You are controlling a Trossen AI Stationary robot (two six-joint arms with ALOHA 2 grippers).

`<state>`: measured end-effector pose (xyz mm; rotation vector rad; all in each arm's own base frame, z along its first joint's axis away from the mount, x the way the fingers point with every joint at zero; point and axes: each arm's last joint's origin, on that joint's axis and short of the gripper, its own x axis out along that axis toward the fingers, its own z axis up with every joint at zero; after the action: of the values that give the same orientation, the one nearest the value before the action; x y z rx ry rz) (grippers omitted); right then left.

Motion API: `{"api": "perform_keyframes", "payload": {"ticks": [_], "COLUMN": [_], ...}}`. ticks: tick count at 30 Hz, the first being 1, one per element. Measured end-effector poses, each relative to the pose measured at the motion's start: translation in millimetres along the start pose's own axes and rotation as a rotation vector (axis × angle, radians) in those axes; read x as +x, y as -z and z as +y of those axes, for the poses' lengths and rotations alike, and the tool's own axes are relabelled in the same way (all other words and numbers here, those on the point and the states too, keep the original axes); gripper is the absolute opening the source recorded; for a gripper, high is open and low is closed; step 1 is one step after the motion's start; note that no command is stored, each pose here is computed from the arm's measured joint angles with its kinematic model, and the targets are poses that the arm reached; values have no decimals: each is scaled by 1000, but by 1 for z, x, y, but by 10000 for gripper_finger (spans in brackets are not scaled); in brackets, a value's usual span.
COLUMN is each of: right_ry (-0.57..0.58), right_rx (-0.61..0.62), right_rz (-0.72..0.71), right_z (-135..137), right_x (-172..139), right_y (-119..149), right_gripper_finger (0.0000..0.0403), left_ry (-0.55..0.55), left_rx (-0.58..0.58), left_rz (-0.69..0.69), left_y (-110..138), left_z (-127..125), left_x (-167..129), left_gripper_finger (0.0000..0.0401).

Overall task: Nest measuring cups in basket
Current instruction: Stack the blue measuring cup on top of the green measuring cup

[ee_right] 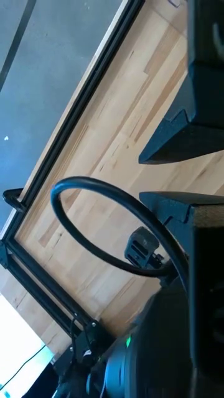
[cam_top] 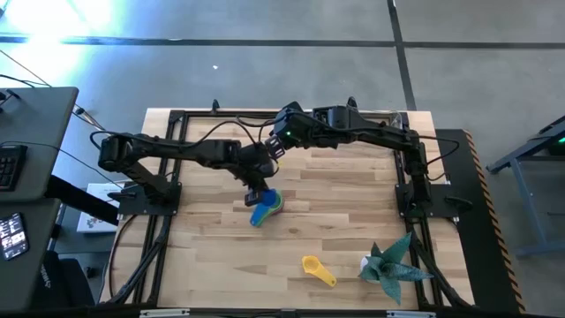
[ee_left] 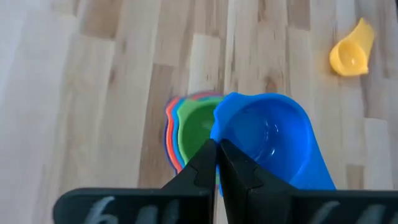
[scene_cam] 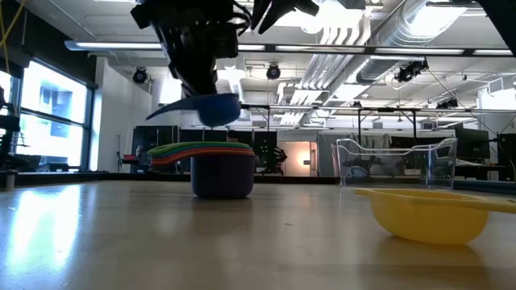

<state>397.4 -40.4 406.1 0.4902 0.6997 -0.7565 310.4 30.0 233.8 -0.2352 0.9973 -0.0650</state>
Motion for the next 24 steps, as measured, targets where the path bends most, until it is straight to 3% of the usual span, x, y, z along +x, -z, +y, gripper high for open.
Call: {"api": "perform_keyframes", "payload": {"ticks": [8, 17, 24], "right_ry": [1, 13, 16], "right_rx": [0, -7, -10], "right_rz": [2, 17, 24], "right_z": [0, -1, -2], "right_x": [0, 0, 0], "right_y": [0, 2, 2], "right_gripper_finger": [73, 73, 73], "left_ry": [-19, -27, -32], "left_rx": [11, -24, -25], "left_rz": [-5, 67, 70], "left_y": [-3, 0, 0], "left_z": [0, 6, 7], "left_x": [-2, 23, 26], "left_gripper_finger": [0, 0, 0]}}
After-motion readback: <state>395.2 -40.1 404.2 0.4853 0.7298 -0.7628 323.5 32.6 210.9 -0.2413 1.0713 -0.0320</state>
